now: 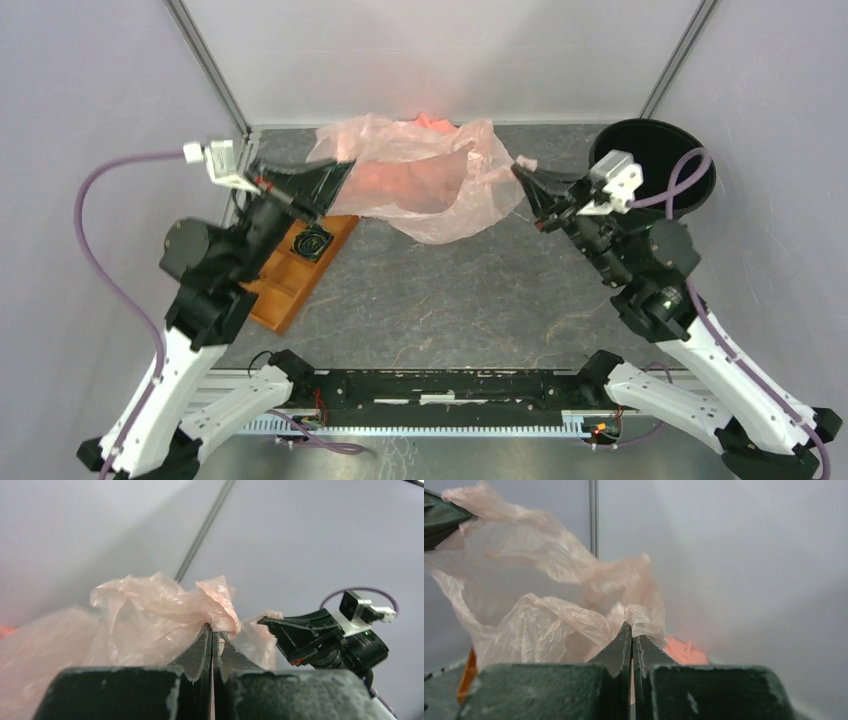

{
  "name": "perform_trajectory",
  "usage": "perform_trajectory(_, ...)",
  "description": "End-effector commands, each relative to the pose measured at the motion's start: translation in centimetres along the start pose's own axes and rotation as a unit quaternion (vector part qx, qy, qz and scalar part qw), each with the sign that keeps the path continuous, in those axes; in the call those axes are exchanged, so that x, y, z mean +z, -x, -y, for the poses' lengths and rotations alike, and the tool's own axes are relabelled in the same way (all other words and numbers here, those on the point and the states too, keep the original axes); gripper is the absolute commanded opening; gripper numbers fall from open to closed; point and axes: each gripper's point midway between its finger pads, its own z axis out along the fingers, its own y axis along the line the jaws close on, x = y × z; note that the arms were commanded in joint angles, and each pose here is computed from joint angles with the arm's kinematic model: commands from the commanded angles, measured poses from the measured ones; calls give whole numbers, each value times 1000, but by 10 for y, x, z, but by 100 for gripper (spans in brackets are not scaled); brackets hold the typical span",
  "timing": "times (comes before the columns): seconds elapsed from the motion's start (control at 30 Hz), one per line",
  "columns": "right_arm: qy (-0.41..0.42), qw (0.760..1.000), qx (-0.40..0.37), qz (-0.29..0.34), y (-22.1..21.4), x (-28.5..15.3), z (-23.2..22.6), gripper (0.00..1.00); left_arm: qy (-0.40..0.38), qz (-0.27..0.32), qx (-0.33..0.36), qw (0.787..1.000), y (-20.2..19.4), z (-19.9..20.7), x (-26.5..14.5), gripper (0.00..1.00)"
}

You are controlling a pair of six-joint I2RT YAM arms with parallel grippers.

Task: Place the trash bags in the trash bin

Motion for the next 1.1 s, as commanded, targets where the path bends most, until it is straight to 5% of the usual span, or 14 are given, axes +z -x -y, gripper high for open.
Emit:
perform_trajectory(0.0,26,991,29,-129,-147,-17,-24,1,197,-85,-23,976,-106,-113,-44,2)
perform_trajectory(0.1,24,949,87,-303,-280,-68,-44,0,316,-263,-67,909,-243,-185,-127,2)
perform_trajectory(0.17,43,937,120,-325,-303,-92,-57,0,302,-258,-93,913,-253,-179,-148,2)
perform_trajectory(0.33,30,975,88,-200,-204,-57,-37,1,206,-29,-55,977,-120,-122,-124,2)
perform_trajectory(0.53,65,988,59,-124,-106,-27,-36,1,56,36,16,998,-7,-23,-79,2)
perform_trajectory(0.77,69,980,103,-153,-161,-55,-48,1,67,-15,-22,997,-58,-46,-80,2)
perform_trajectory(1.07,22,982,63,-179,-164,-63,-26,0,134,44,19,990,-27,-63,-110,2)
